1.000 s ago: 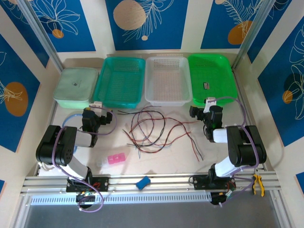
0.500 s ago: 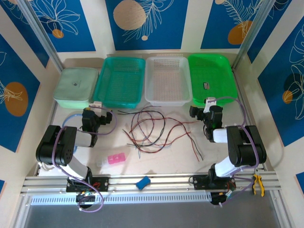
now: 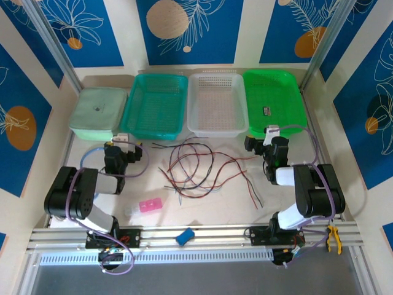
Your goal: Untangle the cables
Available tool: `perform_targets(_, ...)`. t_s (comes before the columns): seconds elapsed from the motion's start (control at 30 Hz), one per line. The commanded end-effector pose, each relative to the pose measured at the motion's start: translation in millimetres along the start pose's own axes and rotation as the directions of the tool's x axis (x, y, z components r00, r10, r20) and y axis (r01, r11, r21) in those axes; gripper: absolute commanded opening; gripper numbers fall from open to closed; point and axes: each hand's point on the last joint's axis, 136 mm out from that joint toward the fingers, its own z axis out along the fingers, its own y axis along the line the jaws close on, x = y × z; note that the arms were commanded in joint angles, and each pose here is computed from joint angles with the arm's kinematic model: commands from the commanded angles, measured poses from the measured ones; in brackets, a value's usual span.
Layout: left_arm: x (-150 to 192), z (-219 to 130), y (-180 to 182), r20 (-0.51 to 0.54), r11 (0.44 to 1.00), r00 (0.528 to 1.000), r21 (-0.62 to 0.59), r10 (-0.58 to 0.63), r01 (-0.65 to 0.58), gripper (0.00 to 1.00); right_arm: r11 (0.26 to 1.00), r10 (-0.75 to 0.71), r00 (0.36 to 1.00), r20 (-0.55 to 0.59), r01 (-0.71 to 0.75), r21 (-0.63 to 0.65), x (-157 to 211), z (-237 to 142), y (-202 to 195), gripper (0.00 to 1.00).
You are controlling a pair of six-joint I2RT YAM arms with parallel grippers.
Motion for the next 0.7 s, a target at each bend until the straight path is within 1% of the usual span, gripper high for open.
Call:
perform_targets(0.0, -23, -8, 18, 0.045, 0.996, 0.998, -0.079, -0.037, 0.04, 1.0, 0.999, -0.024, 0.998, 0.056, 0.025, -0.019, -13, -6, 4, 0.99)
perform_targets(0.1, -27, -16, 24, 0.039, 0.993, 0.998, -0.104, -0.054, 0.058, 1.0, 1.0, -0.016, 0.996, 0.088, 0.017, -0.008, -14, -12, 1, 0.99)
perform_targets(0.2, -27, -24, 32, 0.015, 0.982, 0.992, -0.145, -0.122, 0.123, 1.0, 1.0, -0.014, 0.993, 0.12, 0.015, -0.008, -16, -19, 1, 0.99)
perform_targets(0.27, -27, -29, 31, 0.001, 0.976, 0.985, -0.139, -0.171, 0.17, 1.0, 1.0, -0.02, 0.991, 0.131, 0.021, -0.009, -18, -23, 2, 0.99)
perform_targets(0.33, -31, -35, 30, -0.002, 0.978, 0.988, -0.14, -0.157, 0.156, 1.0, 1.0, -0.024, 0.99, 0.136, 0.023, 0.004, -21, -27, 2, 0.99)
perform_targets(0.4, -35, -43, 35, -0.017, 0.971, 0.984, -0.169, -0.177, 0.172, 1.0, 1.0, -0.025, 0.99, 0.136, 0.025, 0.008, -24, -31, 2, 0.99)
perform_targets(0.57, -54, -58, 31, -0.045, 0.973, 0.98, -0.133, -0.195, 0.187, 1.0, 0.999, -0.023, 0.994, 0.111, 0.02, 0.029, -30, -50, 1, 0.99)
perform_targets(0.67, -60, -69, 30, -0.09, 0.969, 0.971, -0.127, -0.222, 0.21, 1.0, 0.999, 0.015, 0.997, 0.075, -0.018, 0.046, -32, -66, 0, 0.99)
